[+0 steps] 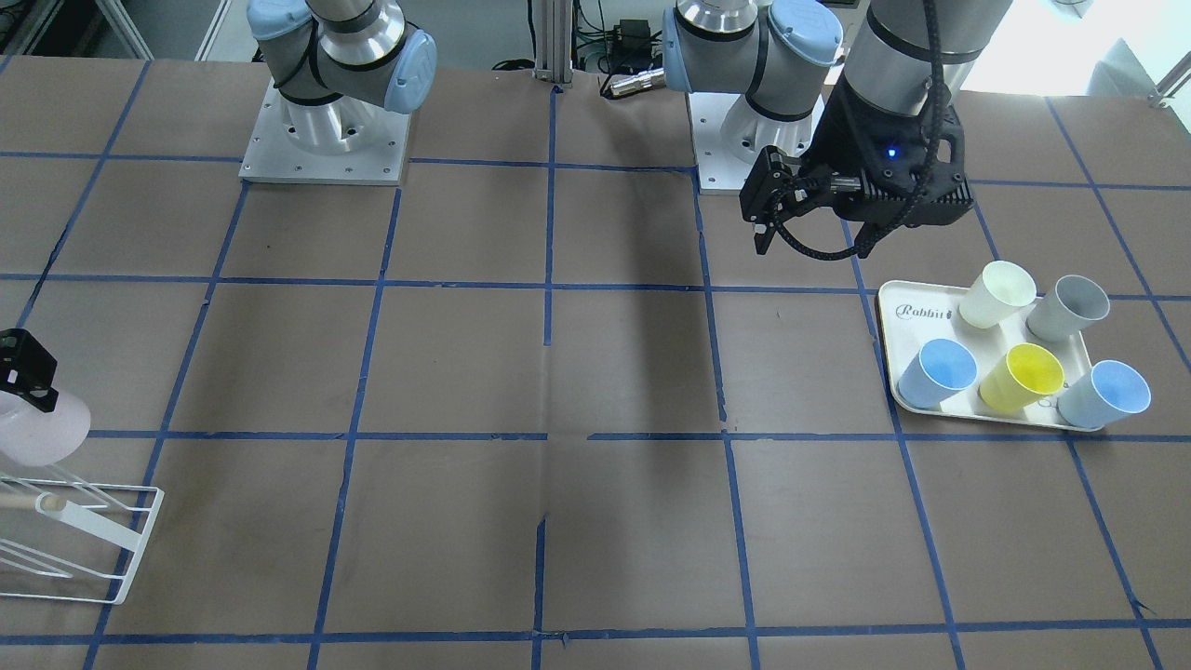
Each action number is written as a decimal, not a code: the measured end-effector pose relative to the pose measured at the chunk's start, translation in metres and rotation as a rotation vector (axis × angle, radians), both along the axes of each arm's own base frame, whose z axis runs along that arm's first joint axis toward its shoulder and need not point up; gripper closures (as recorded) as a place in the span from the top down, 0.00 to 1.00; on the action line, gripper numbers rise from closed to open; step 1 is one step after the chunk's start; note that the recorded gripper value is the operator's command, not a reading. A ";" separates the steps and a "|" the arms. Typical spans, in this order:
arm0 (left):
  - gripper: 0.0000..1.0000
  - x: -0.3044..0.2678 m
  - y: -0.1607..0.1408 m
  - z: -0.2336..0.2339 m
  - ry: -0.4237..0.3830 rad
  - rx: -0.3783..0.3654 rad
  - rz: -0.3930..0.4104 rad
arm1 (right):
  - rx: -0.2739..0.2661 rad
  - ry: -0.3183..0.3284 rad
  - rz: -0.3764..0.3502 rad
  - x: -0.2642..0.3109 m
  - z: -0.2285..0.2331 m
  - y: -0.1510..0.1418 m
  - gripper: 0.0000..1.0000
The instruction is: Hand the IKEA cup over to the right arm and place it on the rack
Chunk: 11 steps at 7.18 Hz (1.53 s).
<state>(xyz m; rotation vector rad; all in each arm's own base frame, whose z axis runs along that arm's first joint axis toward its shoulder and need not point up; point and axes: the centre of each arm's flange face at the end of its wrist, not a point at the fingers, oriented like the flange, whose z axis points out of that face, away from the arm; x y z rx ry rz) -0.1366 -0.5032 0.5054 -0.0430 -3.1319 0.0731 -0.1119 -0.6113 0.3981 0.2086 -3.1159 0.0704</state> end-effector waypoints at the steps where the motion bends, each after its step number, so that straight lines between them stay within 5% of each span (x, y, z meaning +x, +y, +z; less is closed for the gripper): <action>1: 1.00 -0.001 -0.001 0.001 0.001 -0.004 -0.013 | 0.000 0.000 0.001 -0.001 -0.005 -0.003 0.45; 6: 1.00 0.000 0.000 0.003 0.001 -0.009 -0.019 | 0.006 -0.003 0.006 -0.009 -0.041 -0.020 0.50; 8: 1.00 0.001 0.000 0.004 0.006 -0.011 -0.022 | 0.004 -0.002 0.006 -0.011 -0.051 -0.025 0.82; 11: 1.00 0.028 0.000 0.002 0.020 -0.005 -0.040 | -0.001 0.001 0.002 -0.011 -0.051 -0.028 0.98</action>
